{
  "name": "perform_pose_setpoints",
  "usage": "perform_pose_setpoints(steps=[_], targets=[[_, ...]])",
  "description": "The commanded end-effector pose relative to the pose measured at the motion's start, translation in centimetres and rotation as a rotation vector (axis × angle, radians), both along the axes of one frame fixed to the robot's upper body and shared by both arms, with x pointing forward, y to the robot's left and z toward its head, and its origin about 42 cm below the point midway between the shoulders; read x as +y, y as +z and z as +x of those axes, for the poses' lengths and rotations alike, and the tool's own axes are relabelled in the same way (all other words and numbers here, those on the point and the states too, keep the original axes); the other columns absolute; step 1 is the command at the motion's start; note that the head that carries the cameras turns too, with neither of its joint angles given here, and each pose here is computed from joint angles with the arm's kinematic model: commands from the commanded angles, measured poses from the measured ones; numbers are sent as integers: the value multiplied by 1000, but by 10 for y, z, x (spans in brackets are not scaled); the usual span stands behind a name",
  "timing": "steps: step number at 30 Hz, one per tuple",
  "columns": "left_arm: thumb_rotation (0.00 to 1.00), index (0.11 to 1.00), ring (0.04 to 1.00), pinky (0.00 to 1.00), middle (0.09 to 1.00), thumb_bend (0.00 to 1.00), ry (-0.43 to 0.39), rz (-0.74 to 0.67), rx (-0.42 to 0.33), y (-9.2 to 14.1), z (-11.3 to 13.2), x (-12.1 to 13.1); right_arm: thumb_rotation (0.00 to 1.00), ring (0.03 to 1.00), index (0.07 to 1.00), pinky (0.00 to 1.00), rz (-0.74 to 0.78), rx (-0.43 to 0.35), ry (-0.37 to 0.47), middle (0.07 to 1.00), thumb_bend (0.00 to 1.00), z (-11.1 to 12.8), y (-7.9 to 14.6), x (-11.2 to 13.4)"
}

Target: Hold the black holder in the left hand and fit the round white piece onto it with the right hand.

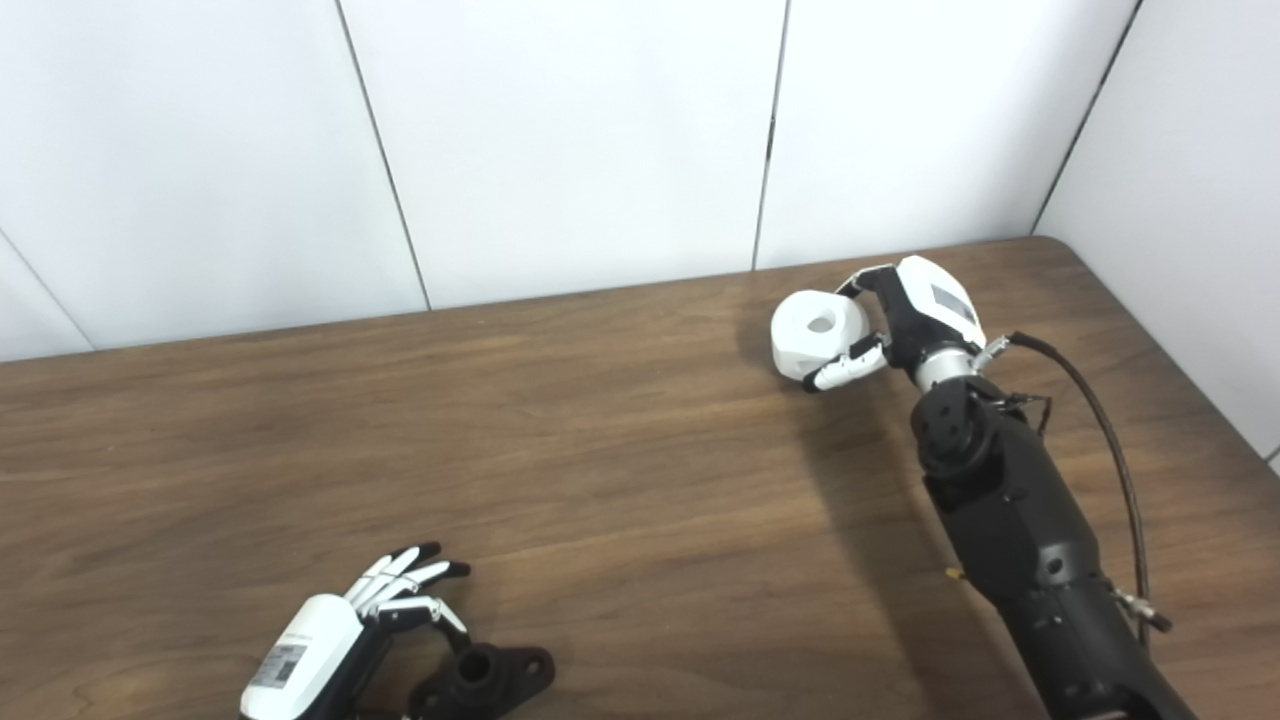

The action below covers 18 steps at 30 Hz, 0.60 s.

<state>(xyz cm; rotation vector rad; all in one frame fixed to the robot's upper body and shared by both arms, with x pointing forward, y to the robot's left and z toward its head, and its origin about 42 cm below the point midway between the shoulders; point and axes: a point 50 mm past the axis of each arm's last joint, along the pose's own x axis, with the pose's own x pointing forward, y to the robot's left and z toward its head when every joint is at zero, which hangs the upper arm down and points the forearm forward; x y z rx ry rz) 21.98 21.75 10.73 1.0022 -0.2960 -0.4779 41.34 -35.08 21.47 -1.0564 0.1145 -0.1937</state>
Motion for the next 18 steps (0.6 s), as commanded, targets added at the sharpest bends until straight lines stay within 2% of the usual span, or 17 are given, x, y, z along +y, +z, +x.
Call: perform_pose_setpoints(steps=[1,7,12,18], targets=[[47,490,954,955,863,511,49,155,151,-26,-14,25,132,918,486,897,-61,-107,34,820,520,2,29,2],[51,489,923,921,849,512,35,190,112,-22,-14,18,134,912,485,930,-123,-110,117,807,522,-27,36,22],[56,490,931,931,859,511,38,204,149,-12,-16,10,134,903,484,926,-109,-124,190,802,524,-56,43,41],[62,491,927,925,854,512,41,221,155,-4,-16,1,132,899,484,916,-73,-123,268,805,523,-87,53,64]])
